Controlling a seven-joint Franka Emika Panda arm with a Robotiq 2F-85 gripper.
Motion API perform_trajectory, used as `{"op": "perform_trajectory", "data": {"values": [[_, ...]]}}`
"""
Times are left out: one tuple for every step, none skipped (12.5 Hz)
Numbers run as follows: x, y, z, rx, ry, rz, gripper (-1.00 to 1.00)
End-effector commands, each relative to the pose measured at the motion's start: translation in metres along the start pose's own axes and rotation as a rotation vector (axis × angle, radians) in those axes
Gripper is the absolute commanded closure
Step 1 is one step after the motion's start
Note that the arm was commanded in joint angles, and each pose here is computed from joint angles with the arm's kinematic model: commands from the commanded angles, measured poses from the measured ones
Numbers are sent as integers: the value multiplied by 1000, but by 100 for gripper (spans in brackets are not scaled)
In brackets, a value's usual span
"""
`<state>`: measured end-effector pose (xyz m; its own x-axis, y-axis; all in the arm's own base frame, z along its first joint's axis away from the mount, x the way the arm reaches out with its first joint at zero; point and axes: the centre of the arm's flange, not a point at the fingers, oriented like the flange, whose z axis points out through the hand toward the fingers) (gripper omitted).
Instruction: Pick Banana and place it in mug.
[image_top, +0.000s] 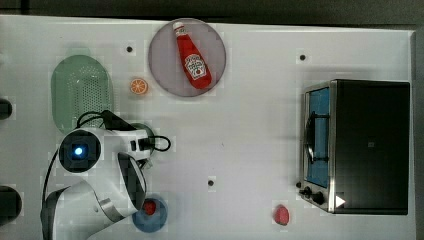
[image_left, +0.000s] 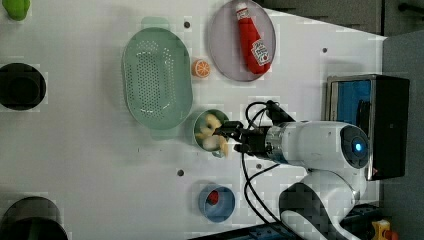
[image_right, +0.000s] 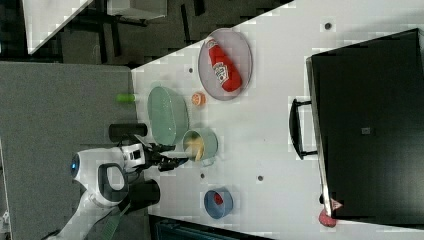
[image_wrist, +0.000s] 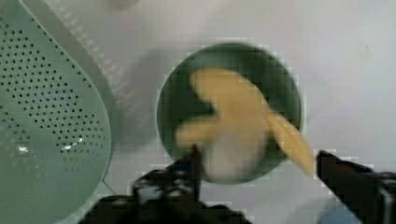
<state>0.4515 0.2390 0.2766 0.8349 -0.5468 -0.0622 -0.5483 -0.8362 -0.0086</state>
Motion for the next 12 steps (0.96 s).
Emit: {"op": "perform_trajectory", "data": {"values": [[9, -7, -26, 46, 42, 37, -100], [18, -7, -41, 67, 62, 55, -100], [29, -3, -60, 75, 81, 76, -100], [41, 5, -81, 64, 92, 104, -100], [53, 16, -106, 44, 97, 134, -100], [65, 30, -133, 25, 100, 157, -100], [80, 45, -163, 20, 106, 195, -100], [94, 64, -191, 12, 105, 244, -100], [110, 90, -221, 6, 99, 296, -100], [121, 113, -245, 8, 96, 329, -100], [129, 135, -267, 9, 94, 348, -100], [135, 158, -286, 5, 86, 364, -100]]}}
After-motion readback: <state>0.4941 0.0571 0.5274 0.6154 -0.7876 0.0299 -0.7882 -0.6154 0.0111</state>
